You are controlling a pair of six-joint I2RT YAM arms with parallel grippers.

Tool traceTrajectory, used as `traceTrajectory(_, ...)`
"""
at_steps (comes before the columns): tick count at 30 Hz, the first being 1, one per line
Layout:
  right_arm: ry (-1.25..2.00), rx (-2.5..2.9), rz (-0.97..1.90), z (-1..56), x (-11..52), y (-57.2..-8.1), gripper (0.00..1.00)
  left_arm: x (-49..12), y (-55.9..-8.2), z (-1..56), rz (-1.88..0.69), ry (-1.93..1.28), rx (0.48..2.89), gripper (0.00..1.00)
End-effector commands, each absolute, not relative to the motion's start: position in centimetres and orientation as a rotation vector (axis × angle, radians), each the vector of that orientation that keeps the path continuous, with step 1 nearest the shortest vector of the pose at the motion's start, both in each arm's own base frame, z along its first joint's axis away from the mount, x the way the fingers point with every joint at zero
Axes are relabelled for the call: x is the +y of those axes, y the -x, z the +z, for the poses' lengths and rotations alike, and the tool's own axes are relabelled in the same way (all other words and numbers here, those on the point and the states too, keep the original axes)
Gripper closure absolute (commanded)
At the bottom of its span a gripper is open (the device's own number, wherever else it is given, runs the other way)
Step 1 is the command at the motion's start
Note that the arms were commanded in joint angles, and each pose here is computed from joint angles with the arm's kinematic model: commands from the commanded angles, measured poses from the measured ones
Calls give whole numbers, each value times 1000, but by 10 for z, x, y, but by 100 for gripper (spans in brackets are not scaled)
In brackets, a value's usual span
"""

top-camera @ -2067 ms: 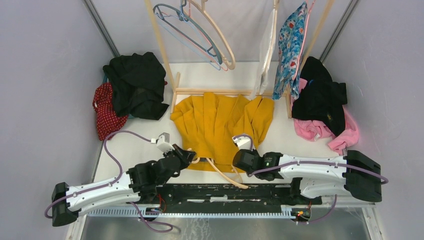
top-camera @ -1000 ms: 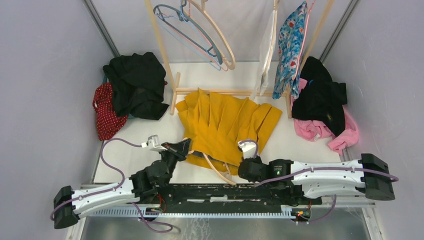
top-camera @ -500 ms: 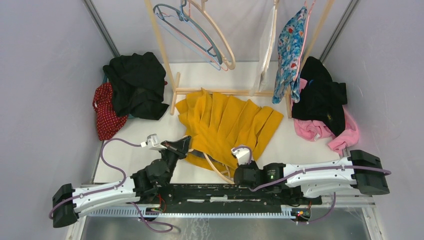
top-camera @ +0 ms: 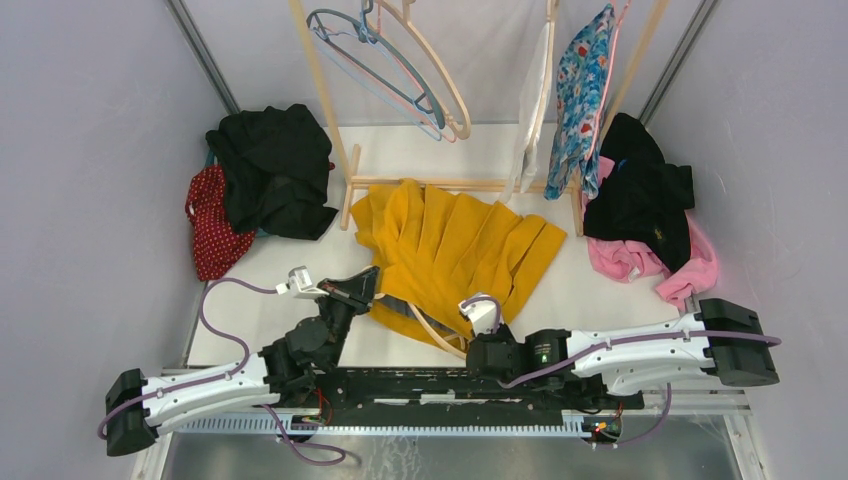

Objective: Place the skirt on the hanger
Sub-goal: Hang the skirt on the hanger.

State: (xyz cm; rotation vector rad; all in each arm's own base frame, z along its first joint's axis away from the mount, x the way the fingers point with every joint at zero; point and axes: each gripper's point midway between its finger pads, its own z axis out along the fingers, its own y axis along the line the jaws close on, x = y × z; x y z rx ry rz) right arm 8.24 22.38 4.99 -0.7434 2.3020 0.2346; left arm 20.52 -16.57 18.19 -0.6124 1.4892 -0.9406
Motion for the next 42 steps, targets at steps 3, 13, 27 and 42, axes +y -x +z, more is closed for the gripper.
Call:
traceTrajectory(3,756,2266,237,61,231,-82,99,-147,-211,241,-1044,796,1291,97)
traceTrajectory(13,770,2263,230,62,232,-79,99,-139,-210,246,-1043,820,1264,97)
traceTrajectory(27,802,2250,254,73,237,-68,99,-145,-216,247,-1009,807,1247,97)
traceTrajectory(42,771,2208,294,117,257,-71,99,-153,-221,233,-955,781,1278,97)
